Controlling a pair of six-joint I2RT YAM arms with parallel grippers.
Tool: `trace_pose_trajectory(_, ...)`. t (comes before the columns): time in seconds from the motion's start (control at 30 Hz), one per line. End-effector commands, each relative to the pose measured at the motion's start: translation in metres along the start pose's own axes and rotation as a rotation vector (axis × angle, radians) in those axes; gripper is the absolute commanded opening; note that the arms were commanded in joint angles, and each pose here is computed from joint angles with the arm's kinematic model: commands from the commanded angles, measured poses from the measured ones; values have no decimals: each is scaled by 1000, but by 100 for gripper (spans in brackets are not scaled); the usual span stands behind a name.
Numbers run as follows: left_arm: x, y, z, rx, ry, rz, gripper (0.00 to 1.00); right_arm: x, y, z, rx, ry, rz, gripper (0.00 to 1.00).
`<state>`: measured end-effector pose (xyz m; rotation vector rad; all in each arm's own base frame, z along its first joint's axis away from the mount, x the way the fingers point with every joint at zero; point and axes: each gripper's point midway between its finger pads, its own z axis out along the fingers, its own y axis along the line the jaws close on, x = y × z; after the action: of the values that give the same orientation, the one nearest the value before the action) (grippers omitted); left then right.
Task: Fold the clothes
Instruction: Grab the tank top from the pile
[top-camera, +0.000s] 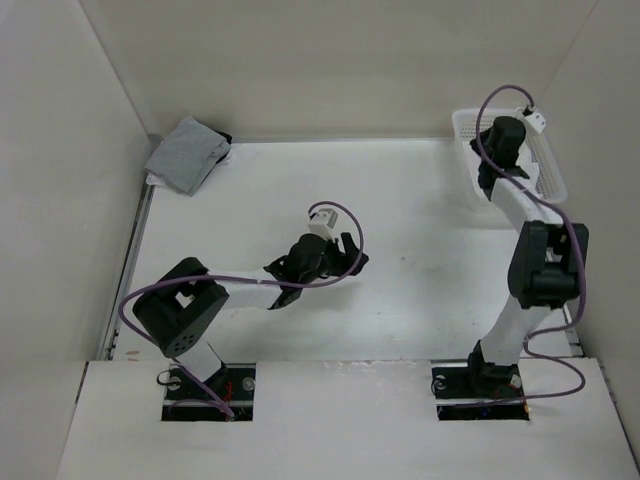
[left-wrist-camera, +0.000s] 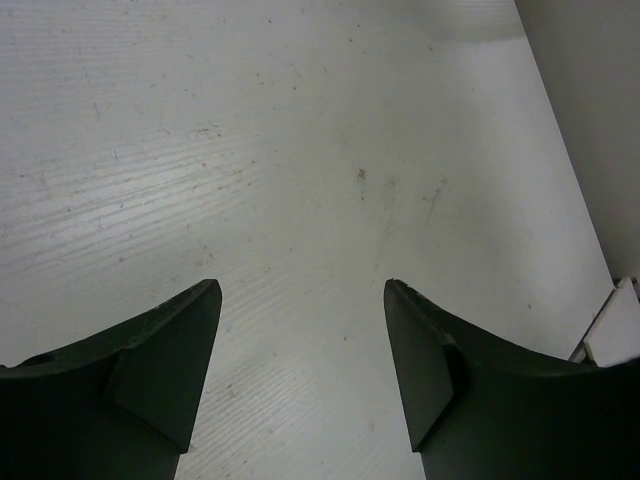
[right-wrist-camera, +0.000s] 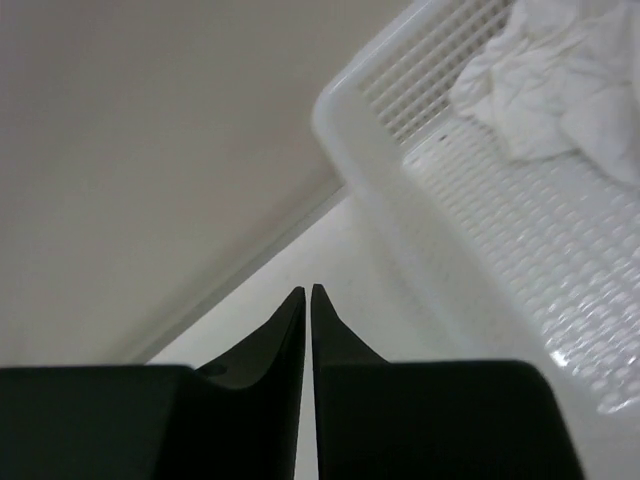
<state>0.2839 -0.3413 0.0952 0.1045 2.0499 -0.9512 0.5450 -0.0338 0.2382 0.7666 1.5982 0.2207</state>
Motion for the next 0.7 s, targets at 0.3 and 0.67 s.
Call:
trace_pose_trajectory(0.3, -36, 7, -6, 46, -123, -21, 65, -22, -173, 158, 400, 56, -74, 53)
trace_pose_trajectory(0.67, -53, 45, -1, 27, -131, -174, 65, -11, -206, 185, 522, 95, -80, 56)
